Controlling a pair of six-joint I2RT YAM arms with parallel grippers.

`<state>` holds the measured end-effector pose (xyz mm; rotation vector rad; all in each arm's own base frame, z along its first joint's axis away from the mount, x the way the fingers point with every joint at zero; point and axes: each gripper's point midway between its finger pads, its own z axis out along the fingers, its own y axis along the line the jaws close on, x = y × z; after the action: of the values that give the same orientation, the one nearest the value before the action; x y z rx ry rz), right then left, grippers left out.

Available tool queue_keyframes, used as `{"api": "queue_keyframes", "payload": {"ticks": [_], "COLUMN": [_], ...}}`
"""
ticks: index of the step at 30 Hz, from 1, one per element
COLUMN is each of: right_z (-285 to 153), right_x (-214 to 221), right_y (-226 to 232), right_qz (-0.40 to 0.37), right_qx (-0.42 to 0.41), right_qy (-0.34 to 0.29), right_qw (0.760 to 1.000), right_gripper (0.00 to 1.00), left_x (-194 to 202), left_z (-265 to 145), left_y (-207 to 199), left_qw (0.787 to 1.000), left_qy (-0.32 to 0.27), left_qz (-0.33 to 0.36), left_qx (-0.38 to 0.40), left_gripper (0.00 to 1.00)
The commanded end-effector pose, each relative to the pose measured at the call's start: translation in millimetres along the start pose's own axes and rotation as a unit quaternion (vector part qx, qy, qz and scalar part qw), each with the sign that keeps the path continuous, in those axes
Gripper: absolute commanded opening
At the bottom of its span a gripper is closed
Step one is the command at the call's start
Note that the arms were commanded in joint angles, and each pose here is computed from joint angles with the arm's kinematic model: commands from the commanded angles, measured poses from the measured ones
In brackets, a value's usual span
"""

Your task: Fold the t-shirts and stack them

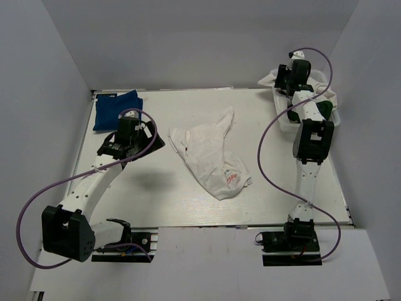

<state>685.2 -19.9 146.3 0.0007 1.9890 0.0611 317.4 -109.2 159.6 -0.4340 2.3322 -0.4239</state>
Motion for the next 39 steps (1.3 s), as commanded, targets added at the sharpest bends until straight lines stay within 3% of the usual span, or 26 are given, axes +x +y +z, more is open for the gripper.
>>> {"api": "queue_keyframes", "payload": {"ticks": [1,4,5,7,14,16,19,20,26,27,30,31,33,34,36,37,39], "right_z": [-8,-6,-6,-6,-35,-34,-26,-22,-25,-26,-50,-64,-88,-108,-124,-153,-185], "right_x": [-70,-70,-71,-67,-58,-34,-2,27,44,40,-10,-32,-58,-72,-62,-75,-55], "right_y": [-11,-17,-18,-29,-94,-109,-106,-100,-82,-81,-72,-68,-49,-37,-8,16,63], "right_qz": [0.028,0.028,0.03,0.037,0.082,0.079,0.073,0.078,0.095,0.093,0.062,0.056,0.045,0.046,0.061,0.059,0.06], "right_qx": [0.027,0.04,0.043,0.067,0.214,0.232,0.212,0.198,0.157,0.154,0.132,0.128,0.092,0.069,0.022,-0.012,-0.061], "right_qy": [-0.116,-0.119,-0.12,-0.118,-0.106,-0.064,-0.022,0.007,0.037,0.038,0.011,-0.004,-0.018,-0.022,0.007,-0.003,0.017], "right_qw": [0.993,0.992,0.991,0.99,0.968,0.967,0.974,0.977,0.982,0.983,0.989,0.99,0.995,0.996,0.998,0.998,0.996], "right_gripper": [0.52,0.37,0.22,0.02,0.0,0.0,0.0,0.0,0.0,0.01,0.3,0.54,0.83,0.9,0.9,0.9,0.9], "left_x": [-10,-7,-7,-7,-8,-9,-6,-4,-9,-7,-11,-14,-14,-23,-28,-28,-29], "left_z": [-3,-1,-1,-1,-5,-5,-2,1,14,18,33,38,54,58,72,86,106], "left_y": [-14,-14,-14,-14,-13,-15,-15,-14,-21,-20,-27,-30,-39,-48,-51,-51,-52], "left_qw": [1.0,1.0,1.0,1.0,1.0,0.999,0.999,0.999,0.999,0.999,0.999,0.999,0.997,0.996,0.996,0.996,0.995], "left_qy": [-0.011,-0.008,-0.008,-0.008,-0.015,-0.016,-0.008,-0.003,0.005,0.01,0.02,0.018,0.032,0.026,0.023,0.033,0.046], "left_qz": [0.006,0.002,0.002,0.002,0.002,0.006,0.006,0.006,0.02,0.02,0.026,0.026,0.048,0.048,0.054,0.059,0.071], "left_qx": [0.024,0.028,0.028,0.028,0.028,0.035,0.035,0.032,0.039,0.035,0.041,0.043,0.053,0.064,0.066,0.06,0.051], "left_gripper": [1.0,1.0,1.0,1.0,1.0,1.0,1.0,1.0,1.0,1.0,1.0,1.0,1.0,1.0,1.0,1.0,0.97]}}
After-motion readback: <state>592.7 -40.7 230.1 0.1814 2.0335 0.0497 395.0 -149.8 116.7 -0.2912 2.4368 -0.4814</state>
